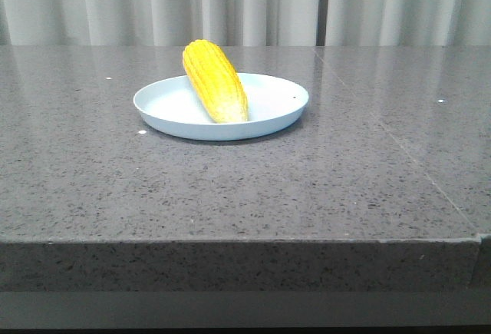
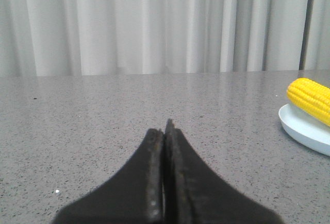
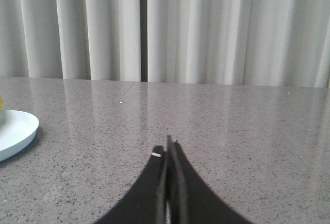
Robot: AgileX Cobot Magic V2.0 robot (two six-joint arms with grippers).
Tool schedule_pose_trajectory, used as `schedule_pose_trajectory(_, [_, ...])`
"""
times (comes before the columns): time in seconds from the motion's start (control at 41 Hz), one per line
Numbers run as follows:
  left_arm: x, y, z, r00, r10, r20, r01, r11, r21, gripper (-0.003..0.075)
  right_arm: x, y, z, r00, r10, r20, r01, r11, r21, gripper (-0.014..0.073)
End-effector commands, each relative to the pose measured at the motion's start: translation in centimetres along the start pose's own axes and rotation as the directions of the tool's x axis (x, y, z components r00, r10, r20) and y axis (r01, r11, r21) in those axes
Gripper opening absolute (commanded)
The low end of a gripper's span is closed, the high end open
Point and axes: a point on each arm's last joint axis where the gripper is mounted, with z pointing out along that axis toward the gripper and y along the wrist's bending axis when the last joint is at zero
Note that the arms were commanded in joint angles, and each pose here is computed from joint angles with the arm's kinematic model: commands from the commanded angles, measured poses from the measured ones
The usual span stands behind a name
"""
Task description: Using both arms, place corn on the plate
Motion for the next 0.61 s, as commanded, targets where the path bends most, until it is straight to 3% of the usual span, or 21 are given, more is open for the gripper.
schedule_pose_trajectory(0.0, [-0.13, 0.01, -0.11, 0.997, -0.008, 0.076, 0.008, 1.0, -0.003, -0.002, -1.62, 0.01, -0.22, 0.992, 0.0, 0.125, 0.0, 1.0, 0.004, -0.0067])
schedule_pose_trajectory(0.122, [-0.13, 0.01, -0.11, 0.997, -0.008, 0.076, 0.008, 1.0, -0.003, -0.002, -1.6, -0.09, -0.22, 0.99, 0.061, 0.124, -0.062, 0.998, 0.006, -0.0067])
schedule_pose_trajectory(0.586, [-0.13, 0.01, -0.11, 0.997, -0.008, 0.076, 0.008, 1.0, -0.003, -0.002, -1.16, -0.23, -0.18, 0.996, 0.052, 0.077, -0.055, 0.998, 0.039, -0.0067])
